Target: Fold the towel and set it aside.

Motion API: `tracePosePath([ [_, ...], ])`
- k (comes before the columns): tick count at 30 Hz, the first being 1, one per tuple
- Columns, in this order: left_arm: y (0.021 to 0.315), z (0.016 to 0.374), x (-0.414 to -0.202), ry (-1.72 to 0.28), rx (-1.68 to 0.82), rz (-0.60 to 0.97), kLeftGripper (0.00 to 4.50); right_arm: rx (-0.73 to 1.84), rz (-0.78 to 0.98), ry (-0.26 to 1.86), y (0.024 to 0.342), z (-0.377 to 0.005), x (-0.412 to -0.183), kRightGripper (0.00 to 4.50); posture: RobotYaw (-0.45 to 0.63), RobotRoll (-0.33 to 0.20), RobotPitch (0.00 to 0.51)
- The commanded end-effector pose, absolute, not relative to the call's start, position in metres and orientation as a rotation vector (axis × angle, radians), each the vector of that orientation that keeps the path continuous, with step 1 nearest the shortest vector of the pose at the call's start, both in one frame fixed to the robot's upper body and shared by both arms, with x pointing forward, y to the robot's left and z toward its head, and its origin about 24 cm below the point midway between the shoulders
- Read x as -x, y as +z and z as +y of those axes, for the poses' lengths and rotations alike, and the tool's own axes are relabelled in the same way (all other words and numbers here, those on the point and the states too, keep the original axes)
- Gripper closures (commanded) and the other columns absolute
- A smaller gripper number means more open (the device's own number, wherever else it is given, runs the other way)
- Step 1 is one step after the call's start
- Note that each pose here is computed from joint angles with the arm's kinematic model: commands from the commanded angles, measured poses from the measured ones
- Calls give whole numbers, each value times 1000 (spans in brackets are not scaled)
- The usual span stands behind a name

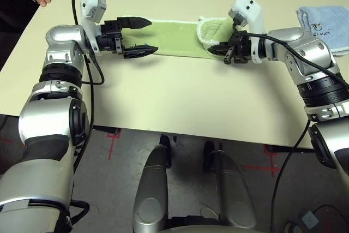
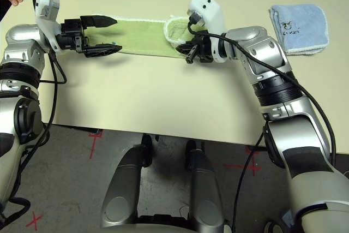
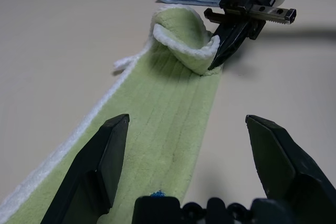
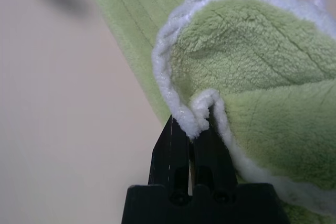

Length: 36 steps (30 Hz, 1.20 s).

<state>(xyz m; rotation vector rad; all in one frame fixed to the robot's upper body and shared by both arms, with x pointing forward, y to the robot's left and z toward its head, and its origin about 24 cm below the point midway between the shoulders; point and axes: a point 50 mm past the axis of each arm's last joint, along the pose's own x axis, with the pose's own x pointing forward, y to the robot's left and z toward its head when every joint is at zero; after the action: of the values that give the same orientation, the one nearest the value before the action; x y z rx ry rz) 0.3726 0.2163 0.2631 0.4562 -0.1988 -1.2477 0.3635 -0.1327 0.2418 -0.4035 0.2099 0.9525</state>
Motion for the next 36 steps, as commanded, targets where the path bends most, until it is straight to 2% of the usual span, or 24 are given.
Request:
tracePosePath([
  [1, 262, 218, -371, -1256, -466, -197, 0, 402, 228, 963, 235, -136, -364, 4461, 66, 0, 362],
  [6, 263, 216, -372, -1258, -461, -203, 0, 324, 91, 1025, 241, -128, -366, 3014, 66, 0, 360],
  [10, 262, 216, -372, -1259, -459, -204, 0, 235, -60, 1118, 252, -126, -362, 1502, 60, 0, 353],
  [14, 261, 216, -371, -1264, -456, -202, 0, 286, -168, 1216, 257, -129, -359, 59, 58, 0, 350],
  [22, 262, 217, -371, -1265, -459, -201, 0, 494, -14, 1343, 235, -120, -360, 24, 76, 0, 350],
  [27, 261, 220, -370, -1262, -460, -195, 0, 530, 52, 1347, 230, -123, -362, 24, 82, 0, 352],
  [36, 260, 220, -370, -1259, -457, -193, 0, 532, 10, 1316, 236, -109, -374, 24, 97, 0, 354],
])
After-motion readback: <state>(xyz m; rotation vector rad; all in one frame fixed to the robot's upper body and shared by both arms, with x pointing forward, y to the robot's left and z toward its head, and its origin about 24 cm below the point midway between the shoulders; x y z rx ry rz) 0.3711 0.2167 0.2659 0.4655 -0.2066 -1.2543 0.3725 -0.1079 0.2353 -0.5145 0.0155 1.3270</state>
